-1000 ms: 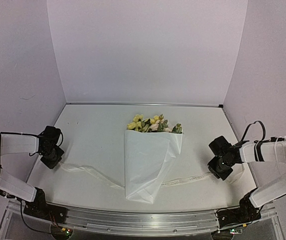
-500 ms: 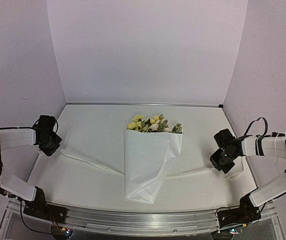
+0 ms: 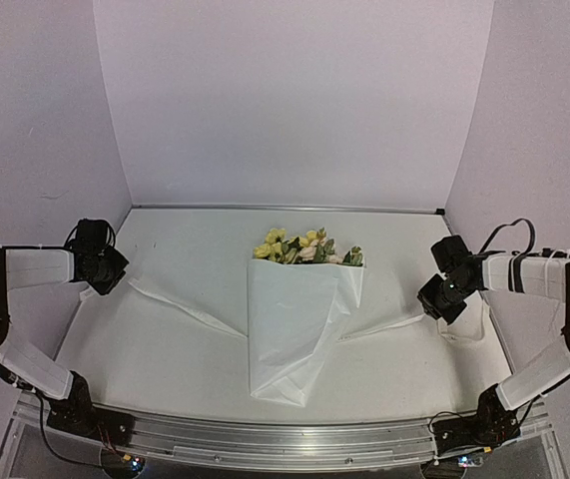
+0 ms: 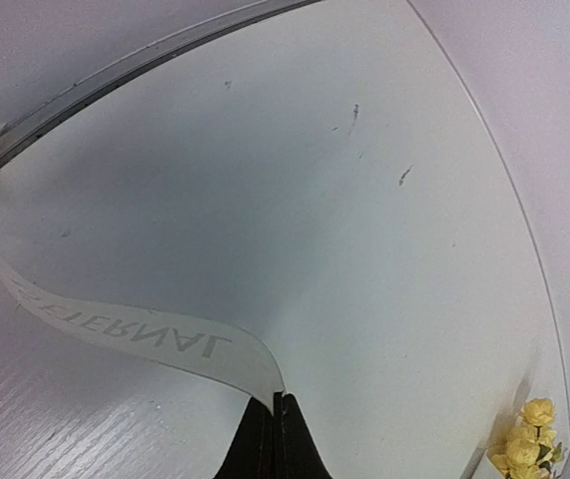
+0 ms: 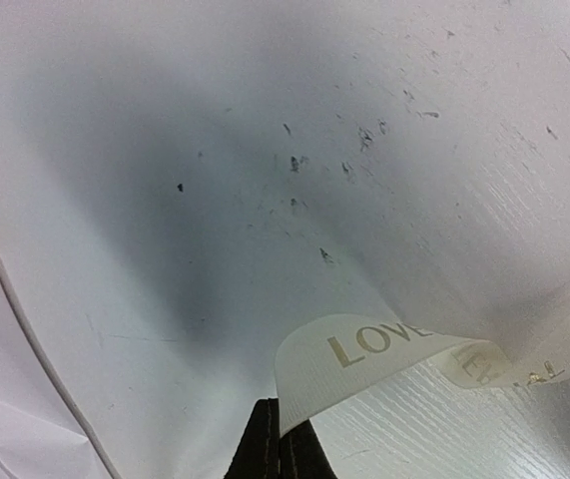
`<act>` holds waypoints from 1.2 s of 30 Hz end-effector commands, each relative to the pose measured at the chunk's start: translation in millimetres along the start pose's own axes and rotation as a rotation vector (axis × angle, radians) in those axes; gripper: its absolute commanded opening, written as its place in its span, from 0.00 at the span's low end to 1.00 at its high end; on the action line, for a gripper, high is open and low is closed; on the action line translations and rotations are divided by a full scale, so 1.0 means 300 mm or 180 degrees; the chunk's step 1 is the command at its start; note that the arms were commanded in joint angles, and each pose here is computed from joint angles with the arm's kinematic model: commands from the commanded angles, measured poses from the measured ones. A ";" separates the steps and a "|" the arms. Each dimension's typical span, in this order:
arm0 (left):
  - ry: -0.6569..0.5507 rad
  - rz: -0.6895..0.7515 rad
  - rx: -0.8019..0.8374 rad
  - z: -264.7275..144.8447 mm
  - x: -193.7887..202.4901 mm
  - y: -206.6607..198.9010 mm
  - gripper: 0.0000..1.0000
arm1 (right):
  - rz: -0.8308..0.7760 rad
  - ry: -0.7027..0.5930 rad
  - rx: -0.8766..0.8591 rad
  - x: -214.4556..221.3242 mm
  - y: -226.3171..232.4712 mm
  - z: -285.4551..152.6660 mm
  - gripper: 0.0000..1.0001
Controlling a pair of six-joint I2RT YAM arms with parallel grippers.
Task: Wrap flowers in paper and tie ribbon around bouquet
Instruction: Pick up the right side of the ribbon from the center of the board, then place the left side of the ribbon on the folded bouquet.
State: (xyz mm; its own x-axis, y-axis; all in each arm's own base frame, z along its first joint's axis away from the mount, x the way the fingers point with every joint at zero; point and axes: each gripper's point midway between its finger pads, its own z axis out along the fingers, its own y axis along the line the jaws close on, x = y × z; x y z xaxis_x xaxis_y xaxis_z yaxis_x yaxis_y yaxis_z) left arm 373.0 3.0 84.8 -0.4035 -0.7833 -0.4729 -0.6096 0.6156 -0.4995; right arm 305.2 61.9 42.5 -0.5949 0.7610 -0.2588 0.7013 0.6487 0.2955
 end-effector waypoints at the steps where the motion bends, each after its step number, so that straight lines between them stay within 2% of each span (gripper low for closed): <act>1: -0.0291 0.0087 0.0609 -0.051 -0.121 -0.190 0.00 | -0.0193 0.0016 -0.0156 -0.031 0.074 -0.038 0.00; 5: -0.0409 0.0365 0.1237 -0.144 -0.146 -0.351 0.00 | -0.0211 0.0193 -0.0291 -0.006 0.108 -0.049 0.00; 8: -0.0368 0.0940 0.1978 -0.263 -0.064 -0.561 0.00 | -0.0217 0.0348 -0.0392 0.024 0.129 -0.053 0.00; 11: -0.0209 0.1735 0.2779 -0.410 0.128 -0.791 0.00 | -0.0247 0.0440 -0.0457 0.042 0.149 -0.055 0.00; 15: 0.0367 0.2877 0.3837 -0.637 0.572 -0.986 0.00 | -0.0259 0.0532 -0.0482 0.065 0.157 -0.053 0.00; 17: 0.0651 0.3446 0.4158 -0.722 0.799 -1.005 0.00 | -0.0243 0.0583 -0.0480 0.075 0.157 -0.048 0.00; 20: 0.1216 0.4296 0.4258 -0.750 1.131 -0.935 0.00 | -0.0241 0.0625 -0.0478 0.085 0.156 -0.044 0.00; 24: 0.1545 0.5196 0.4201 -0.754 1.424 -0.823 0.00 | -0.0278 0.0657 -0.0458 0.087 0.159 -0.043 0.00; 28: 0.1524 0.5621 0.4210 -0.740 1.552 -0.767 0.00 | -0.0354 0.0737 -0.0440 0.081 0.198 -0.040 0.00; 36: 0.1331 0.6164 0.4383 -0.764 1.659 -0.752 0.00 | -0.0423 0.0897 -0.0458 0.068 0.286 -0.028 0.00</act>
State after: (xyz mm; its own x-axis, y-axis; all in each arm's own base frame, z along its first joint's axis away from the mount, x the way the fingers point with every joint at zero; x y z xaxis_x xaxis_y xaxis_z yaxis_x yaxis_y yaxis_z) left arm 149.5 -523.8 92.1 -0.0522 0.6916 -0.7204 0.9966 -0.0104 -0.0822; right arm 342.7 125.4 64.9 -0.7510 0.6574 -0.0616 0.5806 0.7019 0.4126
